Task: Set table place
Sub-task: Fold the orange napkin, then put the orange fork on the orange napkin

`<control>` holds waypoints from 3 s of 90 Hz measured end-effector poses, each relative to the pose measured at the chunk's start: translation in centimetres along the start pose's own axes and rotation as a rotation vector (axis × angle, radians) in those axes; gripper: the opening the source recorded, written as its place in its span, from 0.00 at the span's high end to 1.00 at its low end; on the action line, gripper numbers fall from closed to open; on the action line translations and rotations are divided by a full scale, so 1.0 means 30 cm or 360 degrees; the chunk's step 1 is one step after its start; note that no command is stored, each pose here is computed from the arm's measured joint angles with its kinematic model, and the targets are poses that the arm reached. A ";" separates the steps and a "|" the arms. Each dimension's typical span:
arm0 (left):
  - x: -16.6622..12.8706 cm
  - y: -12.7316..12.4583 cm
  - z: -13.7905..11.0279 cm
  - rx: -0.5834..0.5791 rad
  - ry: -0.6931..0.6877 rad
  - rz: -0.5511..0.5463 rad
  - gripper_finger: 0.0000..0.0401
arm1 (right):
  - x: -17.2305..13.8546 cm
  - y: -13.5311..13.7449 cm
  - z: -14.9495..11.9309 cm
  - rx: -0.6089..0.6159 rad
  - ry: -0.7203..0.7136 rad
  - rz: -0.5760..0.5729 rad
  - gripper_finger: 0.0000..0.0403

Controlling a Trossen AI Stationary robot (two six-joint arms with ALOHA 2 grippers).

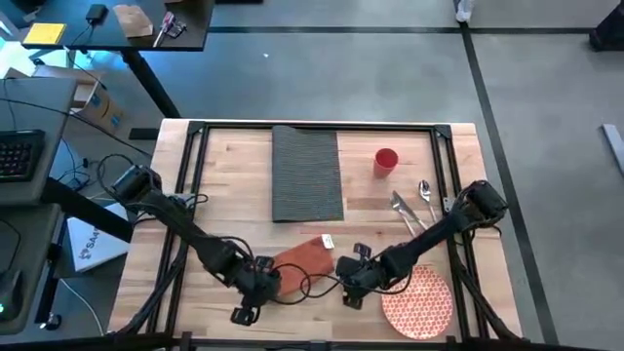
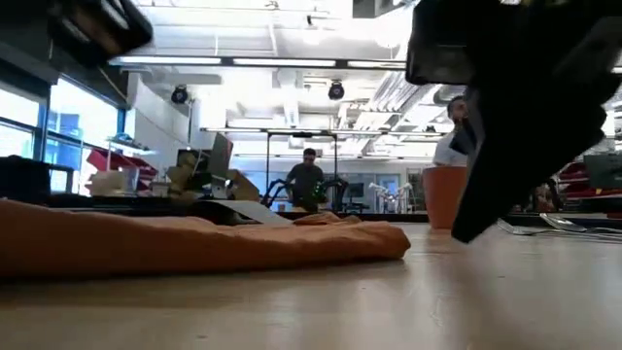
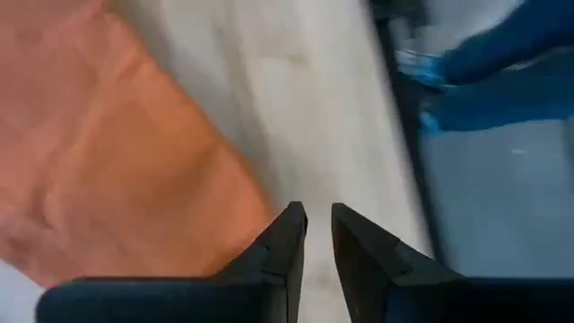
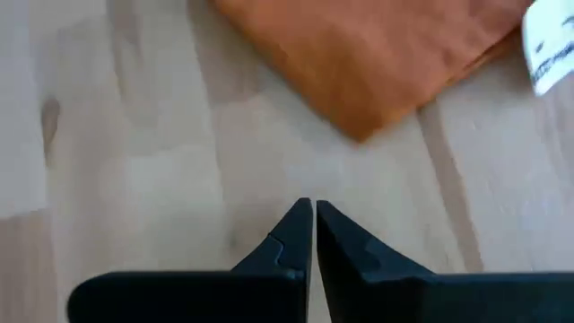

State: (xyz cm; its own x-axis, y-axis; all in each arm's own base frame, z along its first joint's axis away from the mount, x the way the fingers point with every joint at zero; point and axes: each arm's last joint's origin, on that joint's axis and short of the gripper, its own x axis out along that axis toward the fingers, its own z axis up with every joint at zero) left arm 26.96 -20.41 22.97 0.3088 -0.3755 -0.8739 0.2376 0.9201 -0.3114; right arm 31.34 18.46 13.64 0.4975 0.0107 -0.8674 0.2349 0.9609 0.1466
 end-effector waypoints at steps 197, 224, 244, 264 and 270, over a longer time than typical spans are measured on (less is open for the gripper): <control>-0.168 0.231 -0.338 -0.1465 -0.0761 0.0300 0.77 | -0.427 -0.461 0.008 0.1085 0.0604 -0.0593 0.76; -0.202 0.212 -0.307 -0.1363 -0.0827 0.0252 0.70 | -0.290 -0.652 -0.117 0.1120 0.0830 -0.0605 0.57; -0.208 0.201 -0.286 -0.1390 -0.0899 0.0141 0.70 | -0.235 -0.710 -0.163 0.1168 0.0783 -0.0542 0.69; -0.210 0.198 -0.280 -0.1394 -0.0931 0.0116 0.70 | -0.208 -0.735 -0.193 0.1204 0.0763 -0.0475 0.88; -0.211 0.197 -0.278 -0.1383 -0.0939 0.0109 0.70 | -0.204 -0.734 -0.195 0.1207 0.0758 -0.0453 0.95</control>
State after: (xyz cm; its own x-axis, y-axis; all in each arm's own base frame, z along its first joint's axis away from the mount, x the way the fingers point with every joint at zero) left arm 18.75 -11.66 23.55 0.7515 -0.0995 -0.6522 -0.4676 0.6170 -0.6330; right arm 18.24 -1.15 12.96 -0.0170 0.0761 -0.9970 0.8601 0.5095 0.0242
